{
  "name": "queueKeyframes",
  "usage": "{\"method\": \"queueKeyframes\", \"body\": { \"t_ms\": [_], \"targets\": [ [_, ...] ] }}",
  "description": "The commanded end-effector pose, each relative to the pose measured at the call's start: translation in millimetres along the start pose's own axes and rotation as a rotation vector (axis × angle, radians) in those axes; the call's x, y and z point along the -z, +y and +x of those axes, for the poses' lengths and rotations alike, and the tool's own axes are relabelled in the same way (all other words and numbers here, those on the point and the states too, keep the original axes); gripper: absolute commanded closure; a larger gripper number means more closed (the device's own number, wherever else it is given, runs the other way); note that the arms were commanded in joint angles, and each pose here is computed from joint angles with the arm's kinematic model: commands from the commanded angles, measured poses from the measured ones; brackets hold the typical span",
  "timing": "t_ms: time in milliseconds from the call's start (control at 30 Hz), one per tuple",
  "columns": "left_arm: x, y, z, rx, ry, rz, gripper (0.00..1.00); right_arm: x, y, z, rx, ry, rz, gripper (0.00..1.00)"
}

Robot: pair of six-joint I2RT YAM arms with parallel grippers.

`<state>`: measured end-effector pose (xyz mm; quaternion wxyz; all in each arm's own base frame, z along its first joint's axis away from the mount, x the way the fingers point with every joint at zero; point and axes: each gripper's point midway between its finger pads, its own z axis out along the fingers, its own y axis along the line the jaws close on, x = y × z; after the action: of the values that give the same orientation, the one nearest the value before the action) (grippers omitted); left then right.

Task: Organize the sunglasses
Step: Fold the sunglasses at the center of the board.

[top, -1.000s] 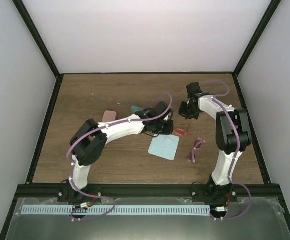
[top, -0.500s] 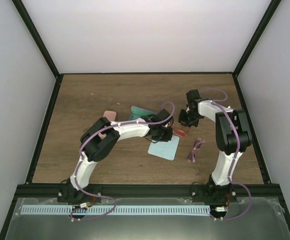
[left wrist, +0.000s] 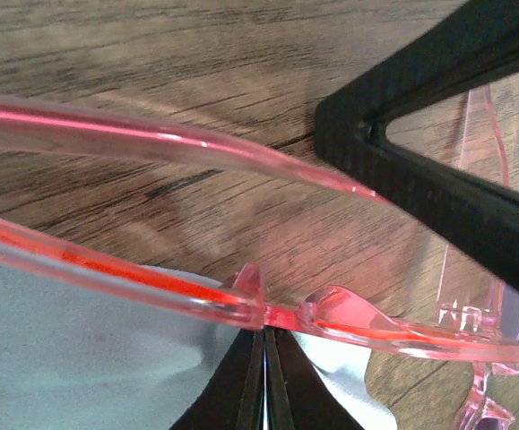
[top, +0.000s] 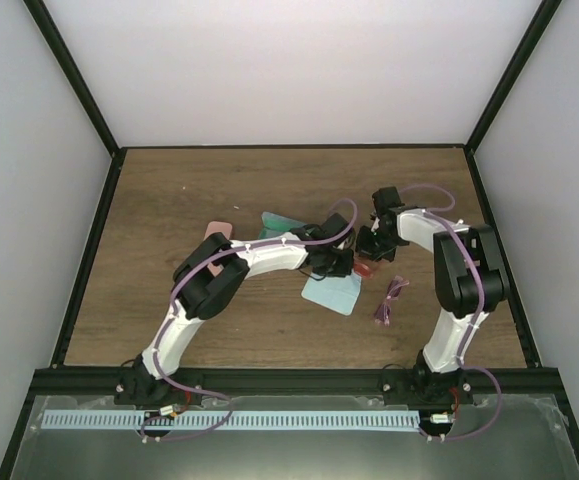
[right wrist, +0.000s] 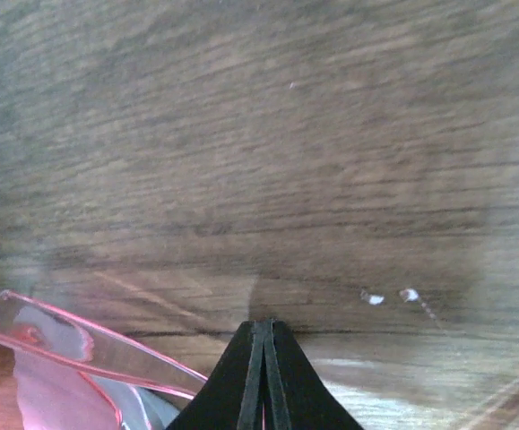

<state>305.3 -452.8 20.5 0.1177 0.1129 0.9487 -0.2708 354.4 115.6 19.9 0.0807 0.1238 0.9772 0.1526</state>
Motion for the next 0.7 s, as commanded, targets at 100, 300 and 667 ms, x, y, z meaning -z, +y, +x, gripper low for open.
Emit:
{"method": "queueKeyframes", "body": {
  "t_ms": [100, 300, 667],
  "targets": [
    [-16.7, 16.3, 6.9, 0.013, 0.023, -0.058, 0.96, 0.6, 4.0, 25.6, 0.01, 0.054, -0.041, 0.99],
    [-17.8, 17.4, 5.4, 0.017, 0.024, -0.059, 0.96, 6.0, 9.5, 40.5, 0.027, 0.083, -0.092, 0.99],
    [-15.1, 29.8, 17.7, 0.017, 0.045, -0.086, 0.96, 61.7, 28.4, -7.7, 0.04, -0.149, -0.087, 0.99]
  ]
}}
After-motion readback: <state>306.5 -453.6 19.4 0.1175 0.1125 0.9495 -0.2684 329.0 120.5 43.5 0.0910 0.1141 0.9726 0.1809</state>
